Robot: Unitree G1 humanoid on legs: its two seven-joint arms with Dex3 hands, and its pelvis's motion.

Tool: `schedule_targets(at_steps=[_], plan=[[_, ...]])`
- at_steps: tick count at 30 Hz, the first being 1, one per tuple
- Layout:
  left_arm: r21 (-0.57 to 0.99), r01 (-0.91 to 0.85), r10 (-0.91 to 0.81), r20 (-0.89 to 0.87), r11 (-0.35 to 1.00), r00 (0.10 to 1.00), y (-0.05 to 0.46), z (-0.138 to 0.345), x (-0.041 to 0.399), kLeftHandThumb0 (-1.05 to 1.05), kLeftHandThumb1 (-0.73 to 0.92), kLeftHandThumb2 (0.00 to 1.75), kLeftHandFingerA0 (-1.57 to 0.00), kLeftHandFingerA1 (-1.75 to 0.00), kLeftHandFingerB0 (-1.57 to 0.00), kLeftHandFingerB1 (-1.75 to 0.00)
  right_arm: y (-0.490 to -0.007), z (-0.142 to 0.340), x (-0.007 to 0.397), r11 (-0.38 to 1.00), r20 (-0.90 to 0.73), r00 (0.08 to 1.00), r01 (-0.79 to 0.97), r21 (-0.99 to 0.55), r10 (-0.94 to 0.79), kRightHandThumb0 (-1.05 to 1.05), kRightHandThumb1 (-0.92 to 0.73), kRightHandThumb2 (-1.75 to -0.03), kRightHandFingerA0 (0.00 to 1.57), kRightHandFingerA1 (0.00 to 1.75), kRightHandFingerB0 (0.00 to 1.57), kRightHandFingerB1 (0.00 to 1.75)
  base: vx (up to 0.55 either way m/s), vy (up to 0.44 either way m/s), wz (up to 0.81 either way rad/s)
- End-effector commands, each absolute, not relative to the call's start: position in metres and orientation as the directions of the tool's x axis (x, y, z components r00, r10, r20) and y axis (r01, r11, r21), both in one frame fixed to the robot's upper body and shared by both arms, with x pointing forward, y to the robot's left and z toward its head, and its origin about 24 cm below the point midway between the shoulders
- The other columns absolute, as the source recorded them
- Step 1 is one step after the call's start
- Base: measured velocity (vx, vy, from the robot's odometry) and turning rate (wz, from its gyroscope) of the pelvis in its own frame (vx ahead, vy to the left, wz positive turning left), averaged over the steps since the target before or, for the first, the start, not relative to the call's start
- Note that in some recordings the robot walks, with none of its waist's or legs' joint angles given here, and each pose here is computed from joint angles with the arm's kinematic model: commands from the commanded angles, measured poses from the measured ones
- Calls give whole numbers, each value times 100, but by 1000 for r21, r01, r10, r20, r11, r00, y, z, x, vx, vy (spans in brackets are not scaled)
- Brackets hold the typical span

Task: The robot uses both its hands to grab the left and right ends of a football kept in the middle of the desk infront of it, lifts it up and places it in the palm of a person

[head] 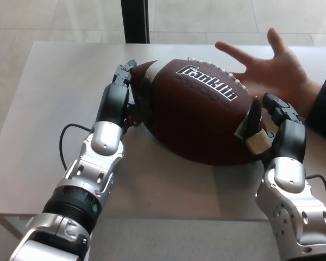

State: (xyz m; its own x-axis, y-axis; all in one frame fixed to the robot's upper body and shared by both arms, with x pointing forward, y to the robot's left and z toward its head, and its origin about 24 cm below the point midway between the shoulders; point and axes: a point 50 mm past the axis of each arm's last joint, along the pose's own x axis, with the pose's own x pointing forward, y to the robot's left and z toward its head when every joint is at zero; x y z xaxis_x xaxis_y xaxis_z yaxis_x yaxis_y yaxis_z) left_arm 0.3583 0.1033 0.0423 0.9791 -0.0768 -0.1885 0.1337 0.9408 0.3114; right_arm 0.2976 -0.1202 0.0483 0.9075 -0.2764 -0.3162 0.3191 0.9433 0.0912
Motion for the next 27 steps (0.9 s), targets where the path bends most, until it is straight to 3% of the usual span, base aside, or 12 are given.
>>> schedule_targets(at_steps=[1,2,5,6,7,9,10,11,14,16,17,27], plan=[[361,617,-546,-288,699,787,7,42,336,-56,70,60,-45,-61,-25,-37,7,114,301,811,-173,874,-325,485,454,-93,-65,-110,57,69,27,48,0,0,0],[378,601,-542,-259,705,799,9,56,345,-37,48,98,-52,-73,-14,-51,6,125,307,804,-143,884,-323,500,444,-94,-86,-66,62,64,33,36,0,0,0],[390,581,-537,-226,715,813,10,71,355,-38,48,98,-54,-75,-13,-51,3,138,313,798,-103,899,-320,511,426,-91,-87,-67,61,64,33,36,0,0,0],[387,574,-536,-212,722,817,12,76,358,-56,66,61,-56,-72,-25,-39,3,143,315,787,-94,897,-324,525,431,-90,-88,-67,59,64,33,36,0,0,0],[396,565,-532,-201,724,822,12,81,361,-39,47,98,-55,-75,-14,-51,2,149,317,788,-83,898,-332,519,432,-91,-89,-67,58,63,31,35,0,0,0],[406,556,-530,-187,725,827,12,87,364,-53,69,60,-55,-63,-27,-38,1,157,320,779,-63,901,-335,531,430,-91,-88,-67,56,63,30,35,0,0,0],[409,555,-534,-176,725,827,11,93,366,-56,70,61,-53,-62,-29,-39,1,165,320,776,-43,905,-338,532,423,-93,-75,-114,51,68,26,49,0,0,0],[407,553,-533,-173,726,828,11,94,366,-55,70,61,-54,-64,-29,-39,1,167,321,776,-41,906,-336,534,421,-90,-89,-67,53,64,32,37,0,0,0],[413,553,-534,-171,724,828,10,93,366,-56,71,61,-57,-66,-29,-38,0,169,321,771,-43,909,-326,547,414,-90,-89,-67,52,64,32,37,0,0,0],[415,553,-538,-164,723,827,10,95,367,-60,71,61,-59,-65,-29,-39,-1,173,322,766,-33,909,-331,551,416,-83,-73,-112,52,69,25,49,0,0,0],[419,550,-535,-164,723,828,10,96,368,-61,72,61,-60,-66,-30,-39,-1,176,322,770,-34,912,-325,550,409,-87,-90,-67,52,61,32,35,0,0,0],[402,552,-545,-143,731,826,8,97,367,-56,70,62,-61,-60,-27,-38,0,190,325,736,3,923,-308,603,385,-86,-91,-67,51,60,30,33,0,0,0]])
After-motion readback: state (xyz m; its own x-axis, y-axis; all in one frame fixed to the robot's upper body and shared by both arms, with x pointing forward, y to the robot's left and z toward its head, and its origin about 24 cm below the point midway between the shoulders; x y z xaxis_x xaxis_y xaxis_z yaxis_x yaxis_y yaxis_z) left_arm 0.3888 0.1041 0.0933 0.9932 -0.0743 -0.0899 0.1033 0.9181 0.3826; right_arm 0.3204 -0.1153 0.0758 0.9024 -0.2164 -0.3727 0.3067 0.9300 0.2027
